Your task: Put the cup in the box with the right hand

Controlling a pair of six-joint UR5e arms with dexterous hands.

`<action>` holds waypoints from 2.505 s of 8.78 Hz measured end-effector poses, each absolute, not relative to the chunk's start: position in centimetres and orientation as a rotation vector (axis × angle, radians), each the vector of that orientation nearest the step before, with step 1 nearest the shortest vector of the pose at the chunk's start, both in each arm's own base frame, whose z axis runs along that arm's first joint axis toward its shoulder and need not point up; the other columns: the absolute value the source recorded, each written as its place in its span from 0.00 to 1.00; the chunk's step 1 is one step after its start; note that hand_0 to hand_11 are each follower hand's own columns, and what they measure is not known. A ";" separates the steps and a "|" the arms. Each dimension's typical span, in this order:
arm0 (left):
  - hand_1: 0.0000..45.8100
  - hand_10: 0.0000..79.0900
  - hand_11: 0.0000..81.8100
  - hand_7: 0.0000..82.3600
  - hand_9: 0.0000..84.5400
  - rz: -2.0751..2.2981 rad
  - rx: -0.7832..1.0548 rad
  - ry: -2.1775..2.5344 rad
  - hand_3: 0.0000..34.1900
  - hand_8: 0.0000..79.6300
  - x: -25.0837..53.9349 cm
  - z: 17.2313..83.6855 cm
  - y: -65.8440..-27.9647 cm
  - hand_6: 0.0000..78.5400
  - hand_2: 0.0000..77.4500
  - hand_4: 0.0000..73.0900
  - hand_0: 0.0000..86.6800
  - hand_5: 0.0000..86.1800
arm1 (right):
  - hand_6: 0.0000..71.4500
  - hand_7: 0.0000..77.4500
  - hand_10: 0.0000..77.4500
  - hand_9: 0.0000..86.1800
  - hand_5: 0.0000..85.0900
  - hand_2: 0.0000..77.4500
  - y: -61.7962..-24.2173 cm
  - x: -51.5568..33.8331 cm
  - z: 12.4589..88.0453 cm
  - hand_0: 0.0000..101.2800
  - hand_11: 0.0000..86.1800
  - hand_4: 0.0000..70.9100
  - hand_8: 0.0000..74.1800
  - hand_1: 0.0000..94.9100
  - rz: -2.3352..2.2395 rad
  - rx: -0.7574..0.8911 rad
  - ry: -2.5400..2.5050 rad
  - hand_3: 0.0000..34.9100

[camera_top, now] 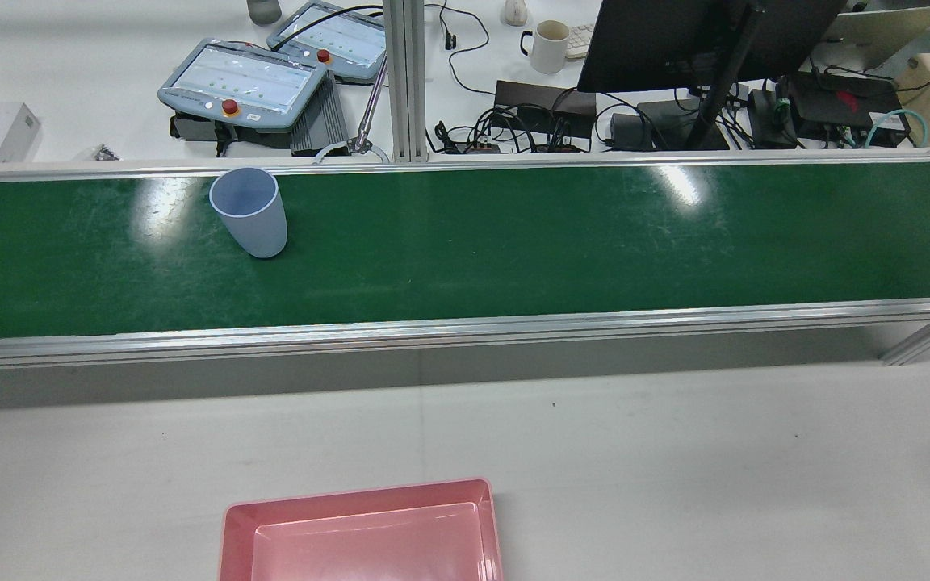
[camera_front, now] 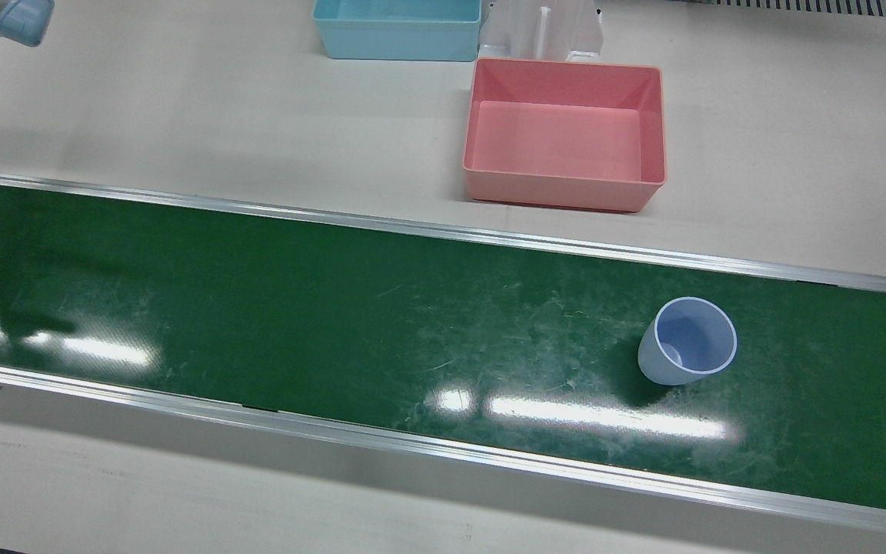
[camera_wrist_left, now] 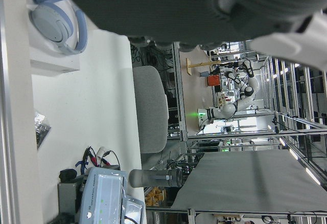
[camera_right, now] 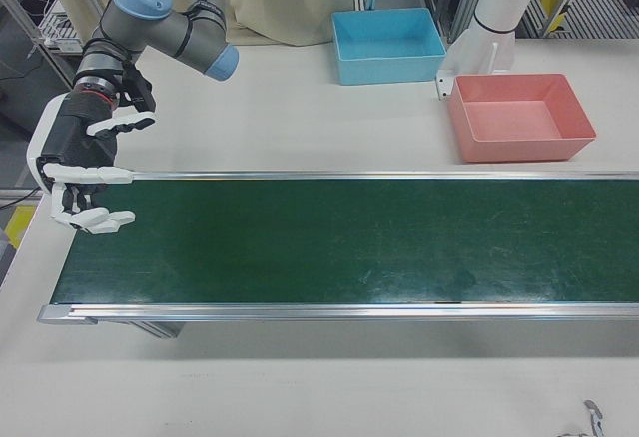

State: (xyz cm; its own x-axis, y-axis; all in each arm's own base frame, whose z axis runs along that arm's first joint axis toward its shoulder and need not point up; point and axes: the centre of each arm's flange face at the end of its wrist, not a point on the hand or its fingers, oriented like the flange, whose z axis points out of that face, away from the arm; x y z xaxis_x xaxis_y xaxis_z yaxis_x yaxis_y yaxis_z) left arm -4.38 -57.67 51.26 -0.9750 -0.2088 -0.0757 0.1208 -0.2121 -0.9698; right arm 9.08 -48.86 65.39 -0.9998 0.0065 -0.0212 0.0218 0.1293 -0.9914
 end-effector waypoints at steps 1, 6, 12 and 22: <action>0.01 0.00 0.00 0.00 0.01 -2.291 -0.105 1.822 0.00 0.00 -4.4 51.3 -57.7 0.00 0.01 0.00 0.00 0.00 | 0.21 0.67 0.30 0.39 0.08 0.08 -48.9 9.1 65.4 0.51 0.46 0.73 0.31 0.15 -2.065 0.029 2.352 0.00; 0.01 0.00 0.00 0.00 0.01 -2.291 -0.105 1.822 0.00 0.00 -4.4 51.3 -57.7 0.00 0.01 0.00 0.00 0.00 | 0.21 0.70 0.34 0.39 0.08 0.08 -48.9 9.1 65.4 0.51 0.45 0.73 0.29 0.15 -2.065 0.029 2.351 0.00; 0.01 0.00 0.00 0.00 0.01 -2.291 -0.105 1.822 0.00 0.00 -4.4 51.3 -57.7 0.00 0.01 0.00 0.00 0.00 | 0.21 0.67 0.33 0.39 0.08 0.07 -48.8 9.1 65.8 0.51 0.44 0.73 0.29 0.15 -2.075 0.028 2.345 0.00; 0.01 0.00 0.00 0.00 0.01 -2.289 -0.105 1.826 0.00 0.00 -4.4 51.1 -57.6 0.00 0.01 0.00 0.00 0.00 | 0.16 0.57 0.30 0.32 0.08 0.06 -48.6 9.1 65.5 0.51 0.39 0.73 0.25 0.14 -2.070 0.029 2.349 0.00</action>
State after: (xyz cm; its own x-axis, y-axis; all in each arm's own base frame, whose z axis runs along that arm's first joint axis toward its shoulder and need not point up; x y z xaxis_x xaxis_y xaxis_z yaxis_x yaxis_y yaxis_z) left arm -4.39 -57.63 51.09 -0.9750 -0.2086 -0.0759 0.1204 -0.2095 -0.9704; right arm 9.12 -48.58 65.54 -0.9998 0.0072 -0.0202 0.0209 0.1260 -0.9918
